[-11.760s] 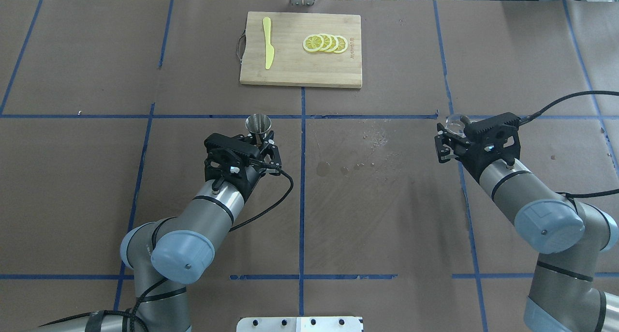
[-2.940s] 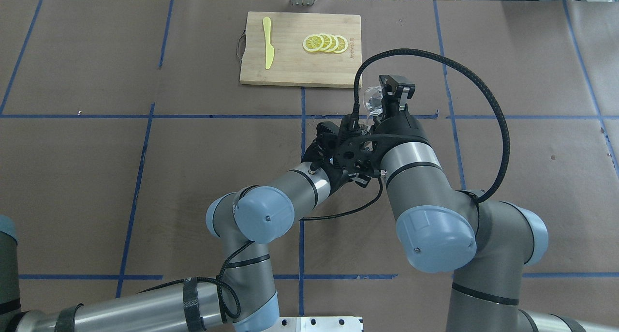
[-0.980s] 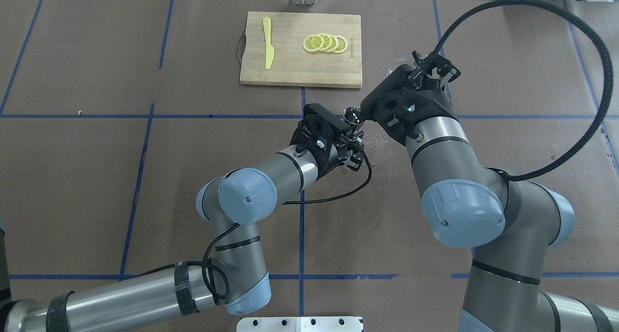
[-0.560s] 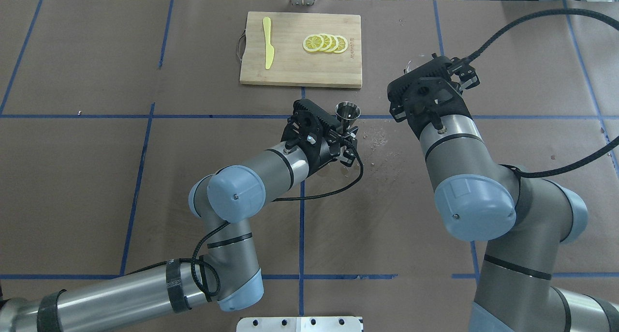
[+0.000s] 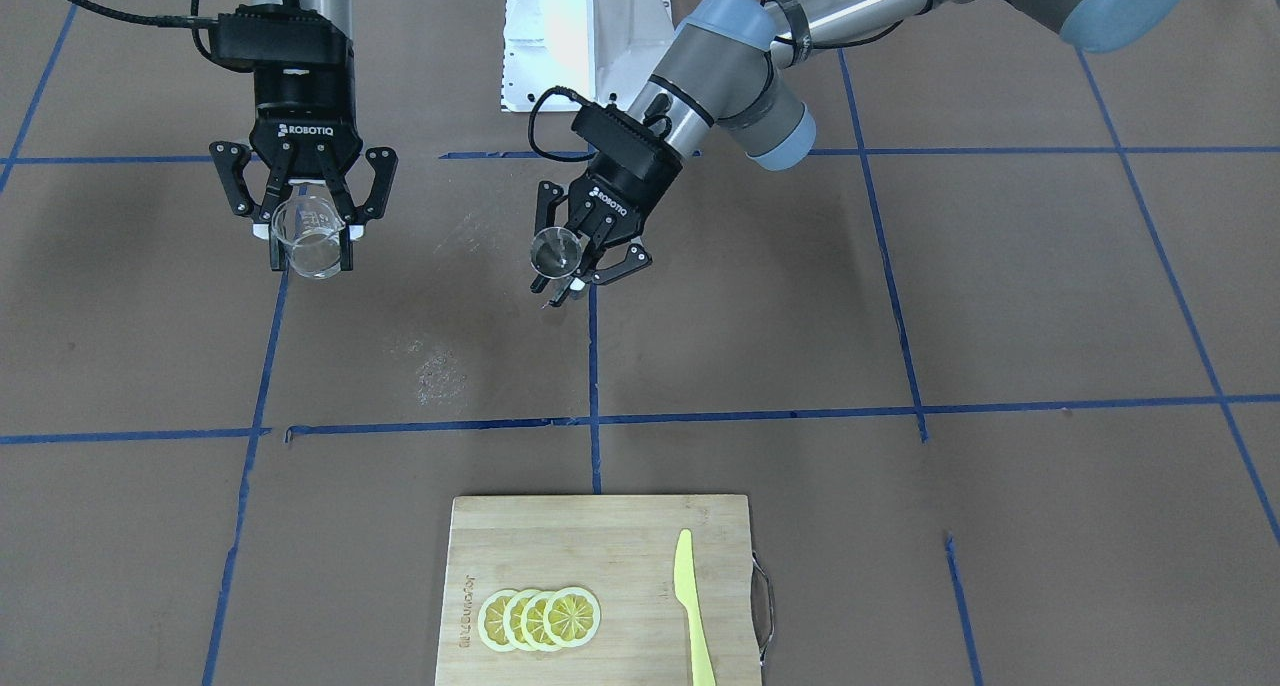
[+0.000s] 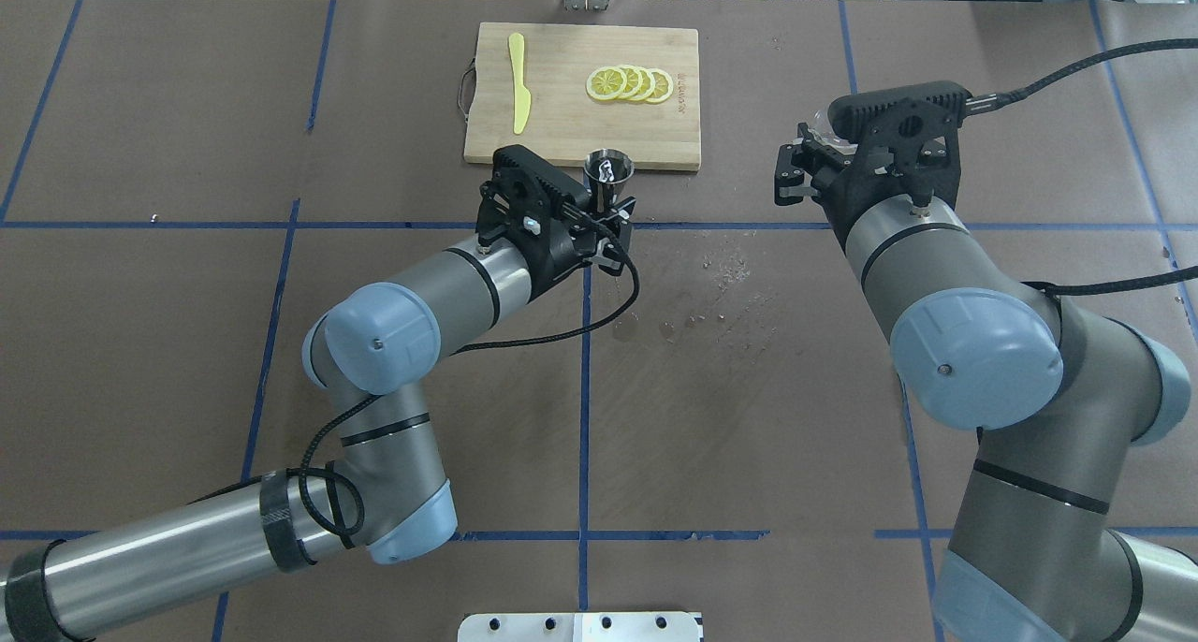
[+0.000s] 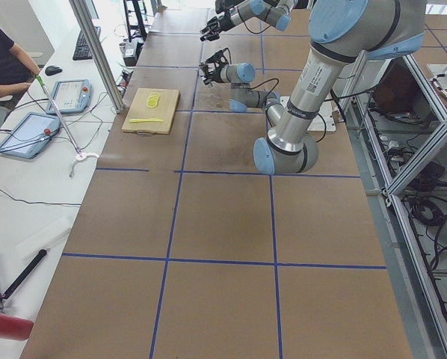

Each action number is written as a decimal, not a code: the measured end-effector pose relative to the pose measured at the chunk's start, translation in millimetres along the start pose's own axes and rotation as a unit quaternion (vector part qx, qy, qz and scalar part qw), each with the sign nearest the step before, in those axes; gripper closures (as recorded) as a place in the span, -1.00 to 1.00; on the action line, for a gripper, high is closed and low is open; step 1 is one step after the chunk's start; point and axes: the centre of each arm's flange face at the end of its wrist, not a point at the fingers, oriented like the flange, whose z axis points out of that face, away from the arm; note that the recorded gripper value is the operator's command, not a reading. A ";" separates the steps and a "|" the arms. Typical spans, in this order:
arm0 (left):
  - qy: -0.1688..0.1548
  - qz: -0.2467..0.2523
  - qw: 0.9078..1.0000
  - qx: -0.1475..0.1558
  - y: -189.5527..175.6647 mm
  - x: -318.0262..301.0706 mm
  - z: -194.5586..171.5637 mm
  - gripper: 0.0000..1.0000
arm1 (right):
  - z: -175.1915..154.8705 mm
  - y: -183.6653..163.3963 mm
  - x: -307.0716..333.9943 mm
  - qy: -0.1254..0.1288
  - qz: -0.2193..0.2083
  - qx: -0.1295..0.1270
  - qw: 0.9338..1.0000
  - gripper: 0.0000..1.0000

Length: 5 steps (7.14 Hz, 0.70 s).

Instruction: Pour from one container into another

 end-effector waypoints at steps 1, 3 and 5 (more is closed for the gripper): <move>-0.018 -0.011 1.000 -0.001 5.7 -29.4 -12.4 1.00 | 2.1 2.9 2.7 -0.003 0.038 -0.014 0.999 1.00; -0.072 -0.028 0.997 0.008 12.5 -82.8 -32.3 1.00 | 11.9 20.1 11.7 0.004 0.082 -0.042 0.996 1.00; -0.127 -0.039 0.991 -0.007 23.4 -123.2 -44.7 1.00 | 23.4 44.2 40.7 0.036 0.100 -0.056 0.993 1.00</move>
